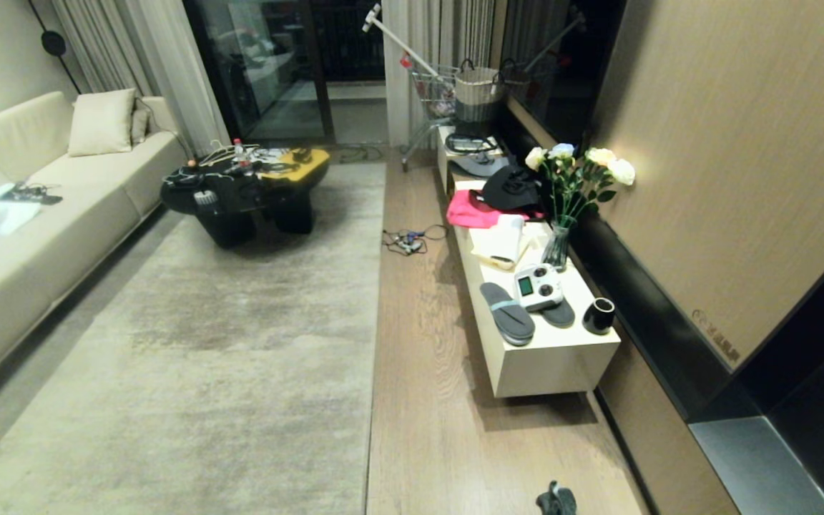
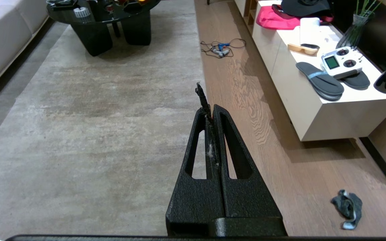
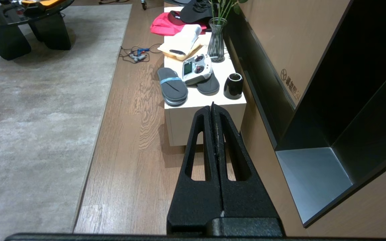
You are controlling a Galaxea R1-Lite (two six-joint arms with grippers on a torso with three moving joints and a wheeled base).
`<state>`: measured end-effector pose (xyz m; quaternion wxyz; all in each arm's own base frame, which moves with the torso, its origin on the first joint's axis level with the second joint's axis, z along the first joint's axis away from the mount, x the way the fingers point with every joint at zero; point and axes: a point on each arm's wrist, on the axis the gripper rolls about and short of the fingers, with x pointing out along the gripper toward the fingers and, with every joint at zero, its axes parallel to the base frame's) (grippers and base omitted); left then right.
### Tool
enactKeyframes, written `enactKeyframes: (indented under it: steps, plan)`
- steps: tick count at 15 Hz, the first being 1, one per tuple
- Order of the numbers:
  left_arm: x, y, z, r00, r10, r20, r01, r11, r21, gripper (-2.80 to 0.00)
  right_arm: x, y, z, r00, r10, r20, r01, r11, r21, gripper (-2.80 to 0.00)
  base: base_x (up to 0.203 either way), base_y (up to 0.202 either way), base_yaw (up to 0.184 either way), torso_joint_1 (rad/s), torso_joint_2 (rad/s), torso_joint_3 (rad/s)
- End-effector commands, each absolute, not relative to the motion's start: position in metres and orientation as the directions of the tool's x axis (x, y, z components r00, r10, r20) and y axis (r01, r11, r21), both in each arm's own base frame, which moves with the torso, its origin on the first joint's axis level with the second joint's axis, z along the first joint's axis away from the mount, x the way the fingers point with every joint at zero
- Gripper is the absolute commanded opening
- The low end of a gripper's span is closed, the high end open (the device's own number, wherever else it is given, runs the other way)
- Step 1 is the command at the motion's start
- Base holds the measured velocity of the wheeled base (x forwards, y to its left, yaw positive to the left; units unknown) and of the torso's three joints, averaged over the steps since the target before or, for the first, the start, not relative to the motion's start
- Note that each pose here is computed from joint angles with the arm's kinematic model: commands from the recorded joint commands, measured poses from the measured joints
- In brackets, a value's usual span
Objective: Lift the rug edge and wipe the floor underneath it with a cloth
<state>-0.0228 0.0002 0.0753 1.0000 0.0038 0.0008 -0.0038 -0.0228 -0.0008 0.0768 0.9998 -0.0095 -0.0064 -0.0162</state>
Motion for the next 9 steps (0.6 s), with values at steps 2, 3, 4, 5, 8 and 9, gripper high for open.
enactKeyframes:
  steps: [2, 3, 4, 5, 8, 9]
  plan:
    - [-0.0228, 0.0002, 0.0753, 1.0, -0.008, -0.002, 0.008, 1.0, 0.008, -2.8, -0.0227, -0.0009, 0.0769, 0.999, -0.032, 0.012, 0.032, 0.999, -0.018, -2.8, 0.0, 0.0, 0.0, 0.0, 0.0, 0.0]
    - [-0.0228, 0.0002, 0.0753, 1.0, -0.008, -0.002, 0.008, 1.0, 0.008, -2.8, -0.0227, -0.0009, 0.0769, 0.999, -0.032, 0.012, 0.032, 0.999, -0.019, -2.8, 0.0, 0.0, 0.0, 0.0, 0.0, 0.0]
    - [-0.0228, 0.0002, 0.0753, 1.0, -0.008, -0.002, 0.008, 1.0, 0.008, -2.8, -0.0227, -0.0009, 0.0769, 0.999, -0.032, 0.012, 0.032, 0.999, -0.018, -2.8, 0.0, 0.0, 0.0, 0.0, 0.0, 0.0]
    - [-0.0228, 0.0002, 0.0753, 1.0, -0.008, -0.002, 0.008, 1.0, 0.008, -2.8, -0.0227, -0.0009, 0.0769, 0.999, -0.032, 0.012, 0.032, 0.999, -0.018, -2.8, 0.0, 0.0, 0.0, 0.0, 0.0, 0.0]
    - [-0.0228, 0.0002, 0.0753, 1.0, -0.008, -0.002, 0.008, 1.0, 0.008, -2.8, -0.0227, -0.0009, 0.0769, 0.999, -0.032, 0.012, 0.032, 0.999, -0.018, -2.8, 0.0, 0.0, 0.0, 0.0, 0.0, 0.0]
    - [-0.0228, 0.0002, 0.0753, 1.0, -0.008, -0.002, 0.008, 1.0, 0.008, -2.8, -0.0227, -0.0009, 0.0769, 0.999, -0.032, 0.012, 0.032, 0.999, -0.016, -2.8, 0.0, 0.0, 0.0, 0.0, 0.0, 0.0]
